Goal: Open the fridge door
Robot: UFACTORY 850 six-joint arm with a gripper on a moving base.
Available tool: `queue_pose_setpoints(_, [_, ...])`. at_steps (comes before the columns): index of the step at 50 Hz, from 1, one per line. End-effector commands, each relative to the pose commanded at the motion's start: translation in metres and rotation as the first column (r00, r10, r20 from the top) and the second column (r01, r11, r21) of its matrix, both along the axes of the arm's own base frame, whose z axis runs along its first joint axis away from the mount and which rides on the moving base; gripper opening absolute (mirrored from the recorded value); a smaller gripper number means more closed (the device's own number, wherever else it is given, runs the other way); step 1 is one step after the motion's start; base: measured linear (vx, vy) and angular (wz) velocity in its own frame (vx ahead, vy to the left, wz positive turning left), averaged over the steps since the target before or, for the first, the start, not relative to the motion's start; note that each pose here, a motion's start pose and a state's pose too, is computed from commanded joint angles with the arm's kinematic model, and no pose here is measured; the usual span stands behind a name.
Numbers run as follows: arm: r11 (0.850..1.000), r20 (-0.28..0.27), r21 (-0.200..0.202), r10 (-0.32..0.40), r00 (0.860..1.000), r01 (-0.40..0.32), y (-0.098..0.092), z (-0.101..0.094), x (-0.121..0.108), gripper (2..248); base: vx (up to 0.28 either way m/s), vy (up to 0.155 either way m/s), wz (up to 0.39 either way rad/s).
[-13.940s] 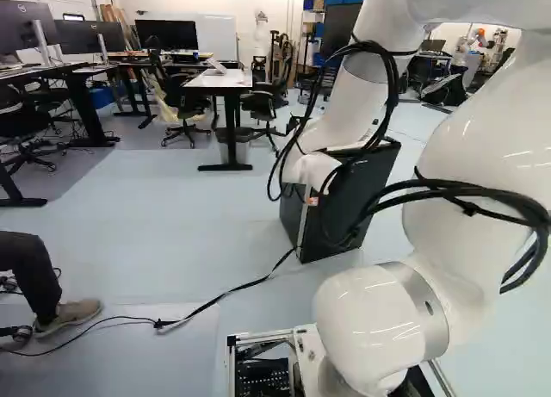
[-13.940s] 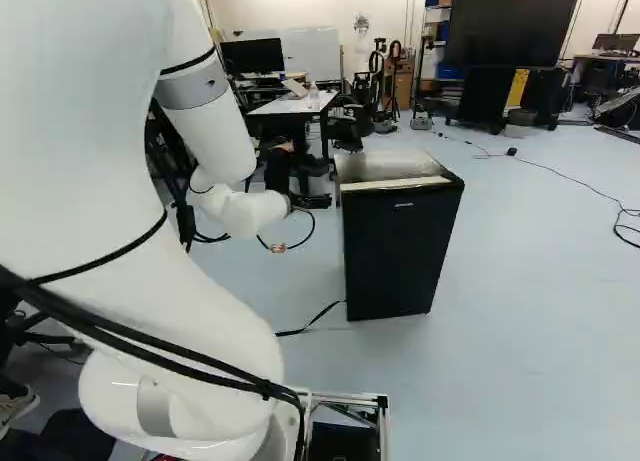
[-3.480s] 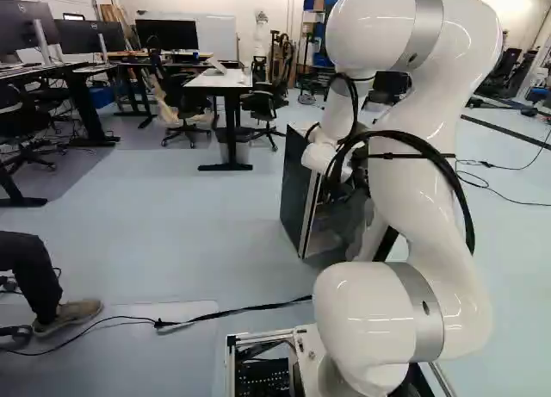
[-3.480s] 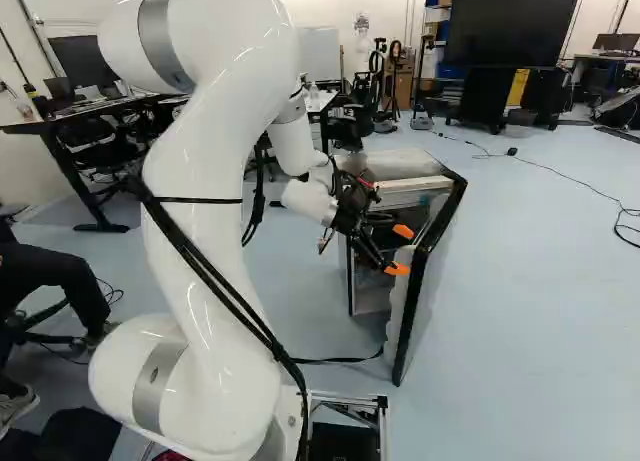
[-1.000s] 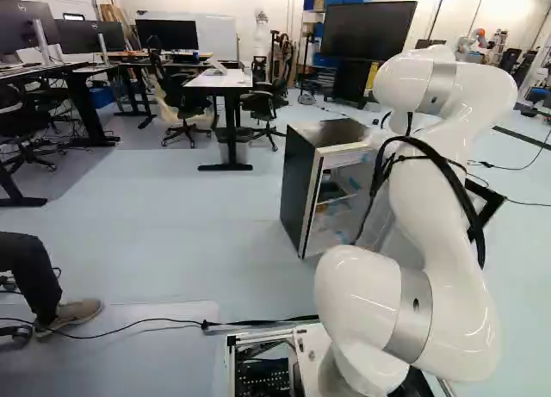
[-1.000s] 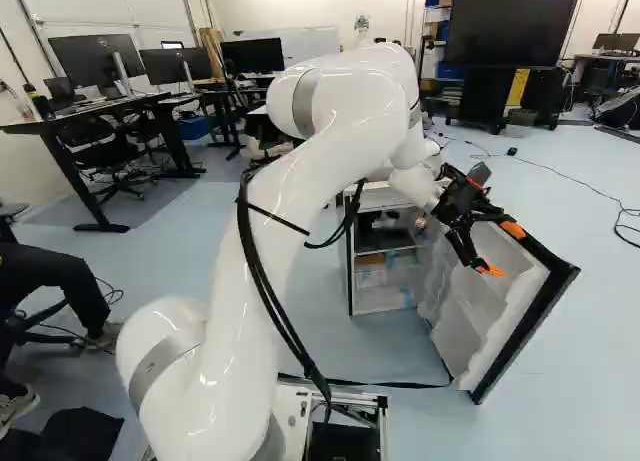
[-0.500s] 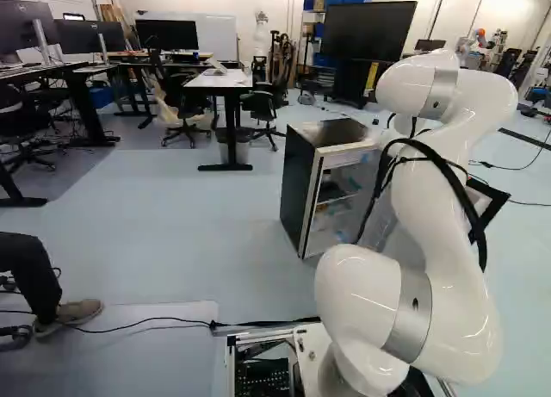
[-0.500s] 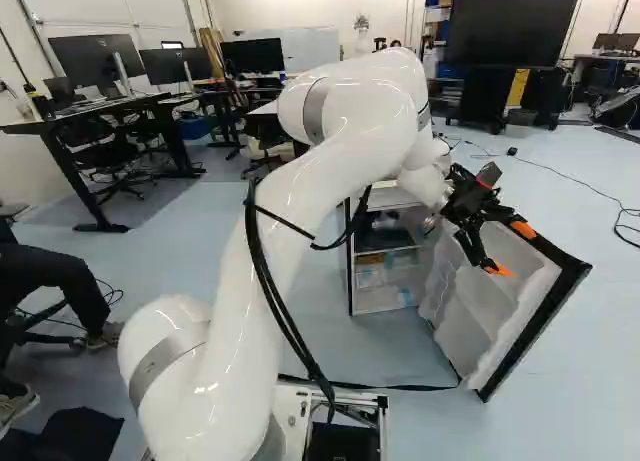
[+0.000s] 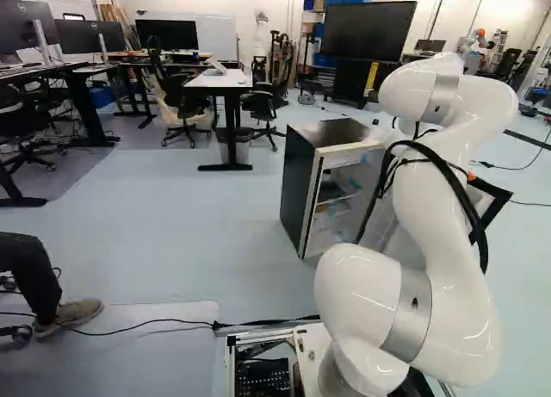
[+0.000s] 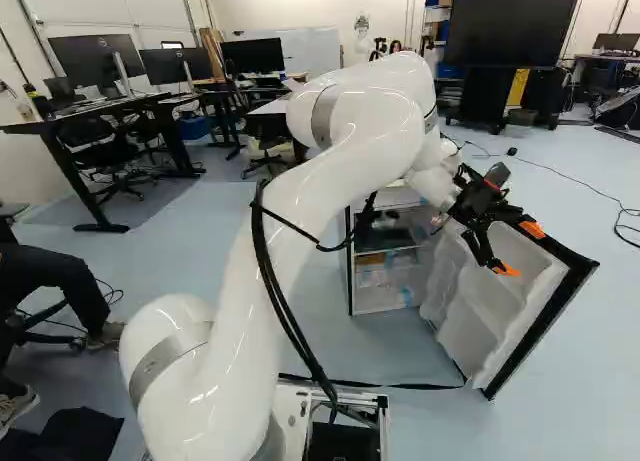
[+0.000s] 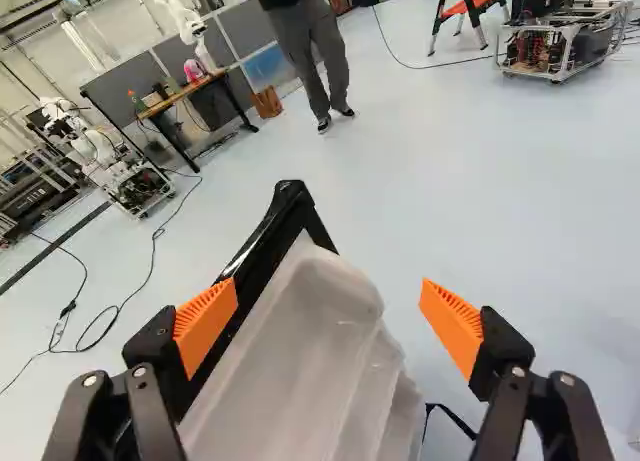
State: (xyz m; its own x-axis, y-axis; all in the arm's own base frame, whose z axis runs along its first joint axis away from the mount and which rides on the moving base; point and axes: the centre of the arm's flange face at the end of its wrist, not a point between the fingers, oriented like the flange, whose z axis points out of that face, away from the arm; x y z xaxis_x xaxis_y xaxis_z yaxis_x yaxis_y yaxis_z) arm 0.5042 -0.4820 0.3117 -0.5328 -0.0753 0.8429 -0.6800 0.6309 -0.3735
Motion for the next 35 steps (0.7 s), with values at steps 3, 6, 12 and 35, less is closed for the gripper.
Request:
queue_pose_setpoints(3, [1.0,0.004,-0.003,-0.004,1.0,0.004,-0.004,0.0,0.0,247,0.0,0.0,0.0])
queue_pose_setpoints(6, [1.0,0.008,-0.006,-0.008,1.0,0.008,-0.008,0.0,0.001,247,0.0,0.0,0.0])
queue_pose_setpoints(12, [1.0,0.012,-0.009,-0.012,1.0,0.012,-0.011,0.0,0.001,247,0.0,0.0,0.0])
queue_pose_setpoints(35, [1.0,-0.035,0.023,0.013,0.999,-0.013,0.019,0.0,-0.015,247,0.0,0.0,0.0])
